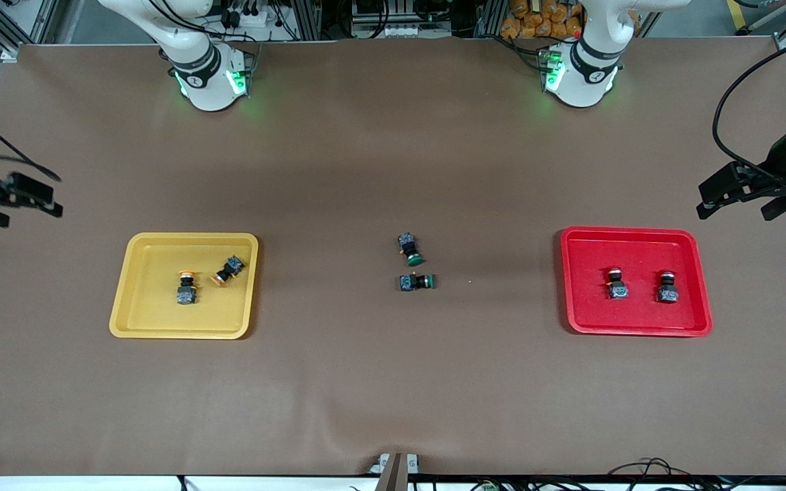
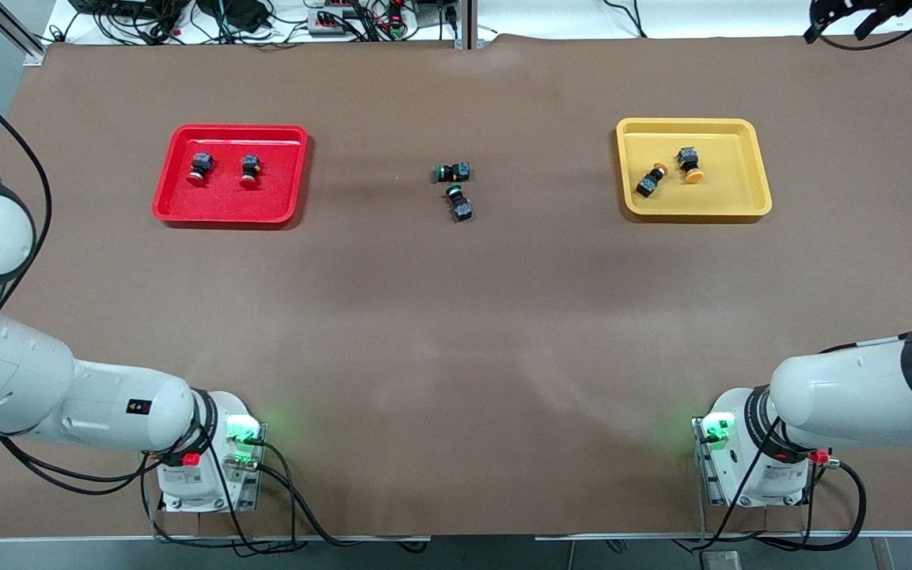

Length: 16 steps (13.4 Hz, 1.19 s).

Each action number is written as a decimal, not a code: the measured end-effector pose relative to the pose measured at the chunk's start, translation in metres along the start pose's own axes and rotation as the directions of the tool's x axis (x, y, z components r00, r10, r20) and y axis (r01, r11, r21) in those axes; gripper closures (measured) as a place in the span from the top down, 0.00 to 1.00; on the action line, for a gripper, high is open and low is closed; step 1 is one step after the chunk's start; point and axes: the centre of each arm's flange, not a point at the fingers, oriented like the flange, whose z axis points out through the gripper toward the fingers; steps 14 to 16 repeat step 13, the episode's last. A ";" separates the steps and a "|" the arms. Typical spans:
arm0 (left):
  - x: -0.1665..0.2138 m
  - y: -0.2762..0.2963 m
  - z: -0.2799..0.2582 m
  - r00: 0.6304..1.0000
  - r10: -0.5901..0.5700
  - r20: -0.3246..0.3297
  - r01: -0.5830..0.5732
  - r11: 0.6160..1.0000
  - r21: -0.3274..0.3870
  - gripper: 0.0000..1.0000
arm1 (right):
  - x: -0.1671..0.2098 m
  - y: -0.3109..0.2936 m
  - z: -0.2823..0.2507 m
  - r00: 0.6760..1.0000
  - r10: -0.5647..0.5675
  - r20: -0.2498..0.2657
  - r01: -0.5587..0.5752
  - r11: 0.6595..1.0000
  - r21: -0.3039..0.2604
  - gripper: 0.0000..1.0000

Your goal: Place red and yellow buttons in trays

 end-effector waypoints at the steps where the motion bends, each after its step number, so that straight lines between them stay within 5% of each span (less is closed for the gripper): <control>1: 0.000 0.000 0.000 1.000 0.000 0.000 0.000 1.000 0.000 1.00 | -0.006 -0.007 -0.009 0.999 0.049 -0.002 -0.049 0.999 -0.002 1.00; 9: 0.000 0.000 0.000 1.000 0.000 0.000 0.000 1.000 0.000 1.00 | -0.022 -0.051 -0.037 0.998 0.066 -0.005 -0.066 0.998 -0.024 1.00; 13: 0.000 0.000 0.000 1.000 0.001 0.000 -0.001 1.000 0.000 1.00 | -0.019 -0.055 -0.040 0.999 0.043 -0.005 -0.043 0.993 -0.106 1.00; 16: 0.000 0.000 0.000 1.000 0.001 0.000 -0.001 1.000 0.000 1.00 | -0.019 -0.055 -0.040 0.999 0.043 -0.005 -0.043 0.993 -0.106 1.00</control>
